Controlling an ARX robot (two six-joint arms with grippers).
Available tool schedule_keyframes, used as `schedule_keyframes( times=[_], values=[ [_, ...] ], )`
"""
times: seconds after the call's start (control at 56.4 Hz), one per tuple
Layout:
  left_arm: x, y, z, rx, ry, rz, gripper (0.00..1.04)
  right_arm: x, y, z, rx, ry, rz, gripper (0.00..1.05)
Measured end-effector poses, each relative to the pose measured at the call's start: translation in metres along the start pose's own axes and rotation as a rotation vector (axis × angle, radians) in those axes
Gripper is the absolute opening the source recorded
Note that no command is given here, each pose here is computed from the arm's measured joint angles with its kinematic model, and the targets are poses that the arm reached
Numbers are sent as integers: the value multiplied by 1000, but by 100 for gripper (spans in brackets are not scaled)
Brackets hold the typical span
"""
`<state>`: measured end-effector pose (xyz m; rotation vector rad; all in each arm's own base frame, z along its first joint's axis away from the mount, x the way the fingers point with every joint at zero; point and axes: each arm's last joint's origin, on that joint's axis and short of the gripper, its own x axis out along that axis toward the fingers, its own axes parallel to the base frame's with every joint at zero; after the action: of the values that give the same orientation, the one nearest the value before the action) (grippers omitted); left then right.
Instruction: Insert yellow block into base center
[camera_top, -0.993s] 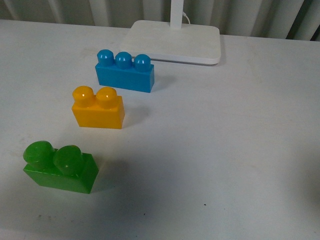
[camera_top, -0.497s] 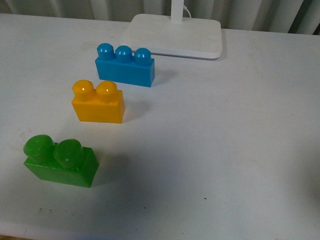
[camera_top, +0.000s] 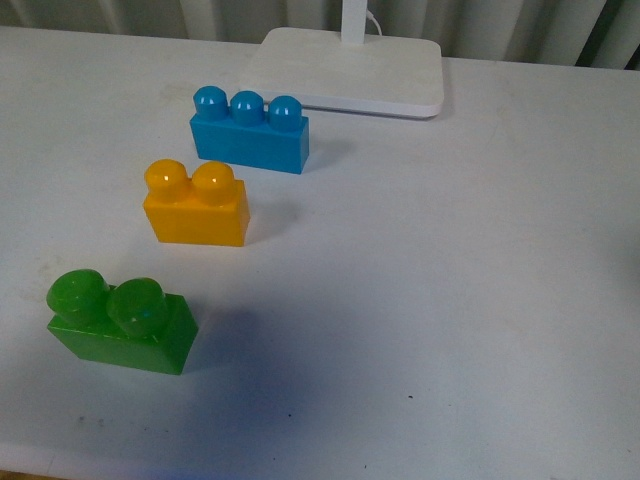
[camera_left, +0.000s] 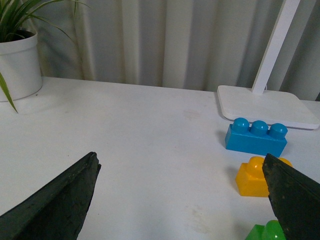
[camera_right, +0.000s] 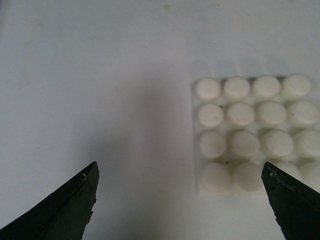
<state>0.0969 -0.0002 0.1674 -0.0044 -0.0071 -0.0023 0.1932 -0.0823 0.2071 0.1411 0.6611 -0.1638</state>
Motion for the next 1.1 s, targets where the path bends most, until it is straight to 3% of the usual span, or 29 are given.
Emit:
schedule_keyframes(
  times=[0.461,1.1],
  values=[
    [0,0,0,0,0,0,98,55,-49,18,-16,167,-115,96],
    [0,0,0,0,0,0,98,83,-72,4,-19,232,-134,96]
  ],
)
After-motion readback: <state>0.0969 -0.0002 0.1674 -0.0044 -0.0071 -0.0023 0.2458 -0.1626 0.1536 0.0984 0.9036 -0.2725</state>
